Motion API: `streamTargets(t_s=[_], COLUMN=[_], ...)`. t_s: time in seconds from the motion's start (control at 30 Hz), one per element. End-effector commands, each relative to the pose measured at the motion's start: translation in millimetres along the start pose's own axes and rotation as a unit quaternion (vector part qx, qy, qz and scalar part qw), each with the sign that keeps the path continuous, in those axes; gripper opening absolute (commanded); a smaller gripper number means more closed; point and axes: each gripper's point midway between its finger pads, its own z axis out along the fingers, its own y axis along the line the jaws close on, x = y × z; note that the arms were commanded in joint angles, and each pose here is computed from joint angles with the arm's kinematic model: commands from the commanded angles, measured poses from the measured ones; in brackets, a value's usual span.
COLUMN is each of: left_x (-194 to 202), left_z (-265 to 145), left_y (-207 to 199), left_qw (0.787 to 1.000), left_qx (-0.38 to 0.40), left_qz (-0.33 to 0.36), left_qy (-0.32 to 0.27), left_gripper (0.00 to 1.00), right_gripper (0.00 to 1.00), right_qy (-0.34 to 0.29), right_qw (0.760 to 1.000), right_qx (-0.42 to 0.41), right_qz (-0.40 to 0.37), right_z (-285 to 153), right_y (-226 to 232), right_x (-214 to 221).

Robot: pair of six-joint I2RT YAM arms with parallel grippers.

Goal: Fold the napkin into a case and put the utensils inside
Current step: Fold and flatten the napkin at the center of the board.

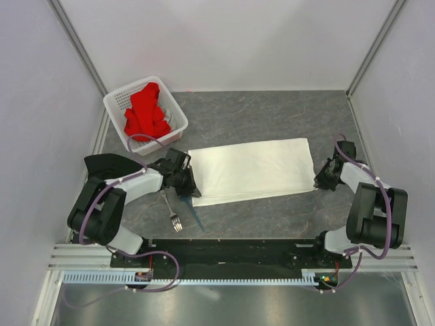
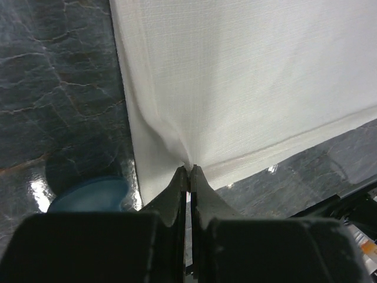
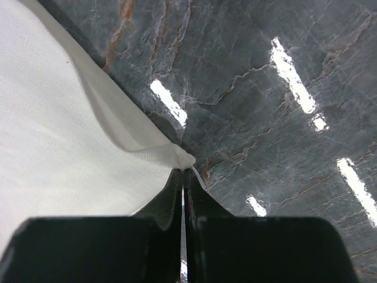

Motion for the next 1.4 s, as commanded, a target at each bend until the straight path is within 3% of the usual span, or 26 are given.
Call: streamTargets(t_s=[0.0,0.33,0.57,0.83,1.17,1.37], left_x=[-3.7,-51.1,-72.1,-35.5,3.9,-4.8], left_z=[11.0,26.8,-7.0,-10.4,10.0,10.8], left_y=[13.0,-26.4,-43.0,-9.9,9.7,4.4], left_qw=[0.999,1.000,0.997,0.998,0.999,0.999], left_qx=[-0.035,-0.020,-0.016,-0.045,-0.048,-0.042], left_qz=[-0.023,0.005,0.037,0.018,-0.003,0.010], left_qy=[0.008,-0.017,-0.062,-0.040,0.011,-0.004], left_gripper=[0.02,0.02,0.02,0.02,0.02,0.02], right_gripper=[0.00,0.00,0.00,0.00,0.00,0.00], right_qy=[-0.007,-0.014,-0.052,-0.067,-0.021,-0.033], right_qw=[0.996,0.988,0.994,0.993,0.994,0.994], right_qx=[0.071,0.096,0.042,-0.008,0.018,0.007], right_qz=[0.046,0.119,0.090,0.093,0.109,0.102], right_z=[16.4,10.3,-14.7,-39.1,-6.0,-9.1], right_y=[-39.0,-71.8,-52.0,-30.8,-42.7,-38.0], right_x=[-4.8,-3.6,-24.8,-36.6,-12.6,-20.2])
